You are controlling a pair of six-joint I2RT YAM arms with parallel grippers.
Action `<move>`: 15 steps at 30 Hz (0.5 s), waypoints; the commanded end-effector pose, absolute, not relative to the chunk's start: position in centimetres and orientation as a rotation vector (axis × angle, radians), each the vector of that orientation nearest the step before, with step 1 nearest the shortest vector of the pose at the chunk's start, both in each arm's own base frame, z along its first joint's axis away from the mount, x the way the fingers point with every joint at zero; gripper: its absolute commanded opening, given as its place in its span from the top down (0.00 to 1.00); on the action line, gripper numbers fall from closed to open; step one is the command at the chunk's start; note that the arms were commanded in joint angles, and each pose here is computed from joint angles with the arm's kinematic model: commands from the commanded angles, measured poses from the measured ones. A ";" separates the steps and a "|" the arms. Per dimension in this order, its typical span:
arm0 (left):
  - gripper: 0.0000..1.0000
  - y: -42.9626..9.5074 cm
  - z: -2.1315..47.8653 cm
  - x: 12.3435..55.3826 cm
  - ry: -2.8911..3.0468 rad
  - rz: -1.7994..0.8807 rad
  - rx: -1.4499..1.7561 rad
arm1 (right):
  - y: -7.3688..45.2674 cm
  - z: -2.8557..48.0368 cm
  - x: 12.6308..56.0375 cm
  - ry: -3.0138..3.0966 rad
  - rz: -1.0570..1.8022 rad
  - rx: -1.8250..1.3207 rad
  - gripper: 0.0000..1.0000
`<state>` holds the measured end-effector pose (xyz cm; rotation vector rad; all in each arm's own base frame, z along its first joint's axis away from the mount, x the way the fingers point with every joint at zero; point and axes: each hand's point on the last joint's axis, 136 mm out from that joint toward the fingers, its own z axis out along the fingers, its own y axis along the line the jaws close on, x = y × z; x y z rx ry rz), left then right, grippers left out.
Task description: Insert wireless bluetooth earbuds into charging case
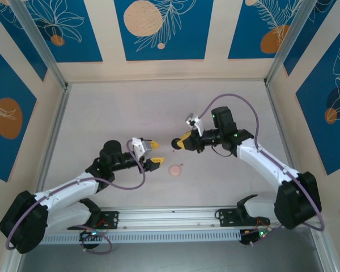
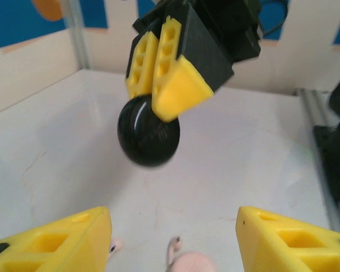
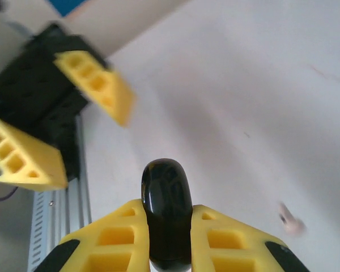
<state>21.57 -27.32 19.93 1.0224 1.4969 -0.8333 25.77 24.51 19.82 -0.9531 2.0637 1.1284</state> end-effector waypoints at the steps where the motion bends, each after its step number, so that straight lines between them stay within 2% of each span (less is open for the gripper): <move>1: 0.40 -25.8 17.6 23.1 1.603 -0.672 0.994 | 20.7 15.5 27.5 2.449 1.104 -0.649 0.89; 6: 0.40 -25.0 15.5 23.8 1.690 -0.589 0.993 | 16.3 11.7 30.5 2.686 1.090 -0.322 0.88; 15: 0.40 -24.7 13.7 24.2 1.756 -0.548 1.019 | 12.7 7.8 32.9 2.857 1.065 -0.129 0.87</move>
